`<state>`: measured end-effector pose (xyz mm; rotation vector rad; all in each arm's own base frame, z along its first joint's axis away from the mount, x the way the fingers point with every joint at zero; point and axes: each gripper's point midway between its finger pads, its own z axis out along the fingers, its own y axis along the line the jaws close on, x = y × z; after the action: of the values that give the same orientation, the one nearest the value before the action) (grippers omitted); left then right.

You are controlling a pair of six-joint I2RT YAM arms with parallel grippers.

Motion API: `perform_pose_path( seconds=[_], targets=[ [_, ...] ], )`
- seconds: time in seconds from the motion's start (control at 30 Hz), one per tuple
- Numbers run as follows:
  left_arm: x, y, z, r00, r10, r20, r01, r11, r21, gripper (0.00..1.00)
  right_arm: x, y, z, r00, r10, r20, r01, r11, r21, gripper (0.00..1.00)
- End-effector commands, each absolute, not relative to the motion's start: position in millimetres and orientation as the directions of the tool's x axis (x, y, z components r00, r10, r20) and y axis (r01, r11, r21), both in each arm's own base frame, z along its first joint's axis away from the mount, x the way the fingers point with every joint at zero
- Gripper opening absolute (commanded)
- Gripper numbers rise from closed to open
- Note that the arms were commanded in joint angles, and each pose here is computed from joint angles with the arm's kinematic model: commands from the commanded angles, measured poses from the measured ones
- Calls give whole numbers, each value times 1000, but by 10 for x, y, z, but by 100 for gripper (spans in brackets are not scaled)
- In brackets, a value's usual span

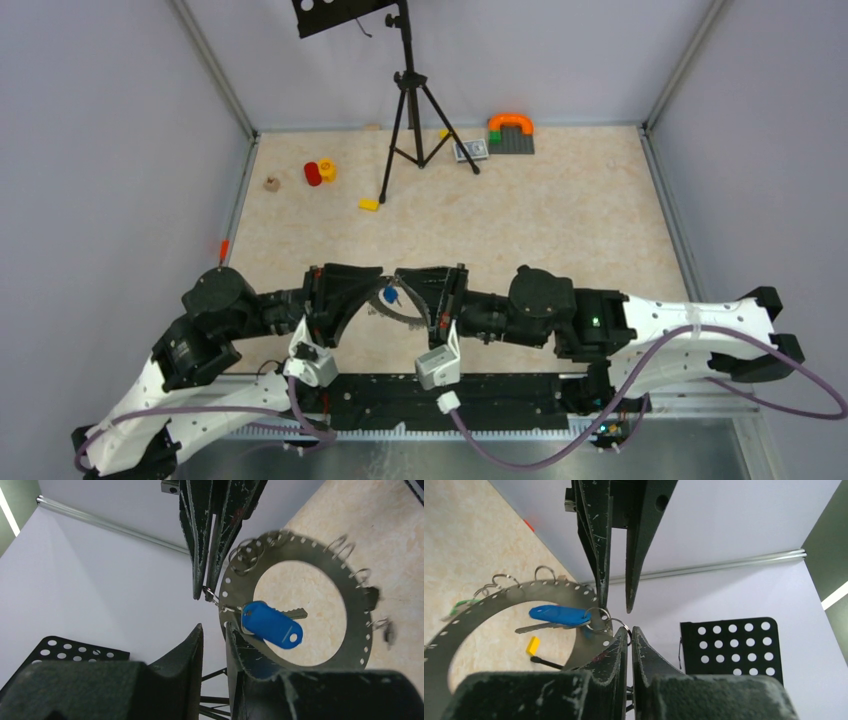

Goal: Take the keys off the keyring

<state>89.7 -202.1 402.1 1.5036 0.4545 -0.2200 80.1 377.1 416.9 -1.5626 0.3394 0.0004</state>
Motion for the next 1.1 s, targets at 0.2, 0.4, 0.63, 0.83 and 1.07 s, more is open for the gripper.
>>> perform_pose_path(
  seconds=[0.2, 0.4, 0.63, 0.83, 1.07],
  targets=[
    [859, -2030, 4070, 900, 112, -422, 416, 77, 906, 24, 734, 3509, 4656, 958, -154, -242, -217, 159, -963, 0],
    [855, -2043, 4064, 898, 104, -427, 421, 80, 904, 25, 698, 3462, 4725, 953, -122, -277, -252, 188, -949, 0],
    [823, -2013, 4137, 872, 79, -484, 472, 130, 872, 29, 669, 3405, 4762, 941, -93, -325, -301, 206, -931, 0],
    [829, -1937, 4226, 809, 54, -586, 562, 224, 796, 36, 642, 3295, 4753, 909, -58, -412, -390, 232, -891, 0],
    [795, -1878, 4271, 625, -10, -780, 748, 293, 596, 98, 652, 3140, 4648, 863, -61, -502, -478, 223, -850, 0]
  ],
)
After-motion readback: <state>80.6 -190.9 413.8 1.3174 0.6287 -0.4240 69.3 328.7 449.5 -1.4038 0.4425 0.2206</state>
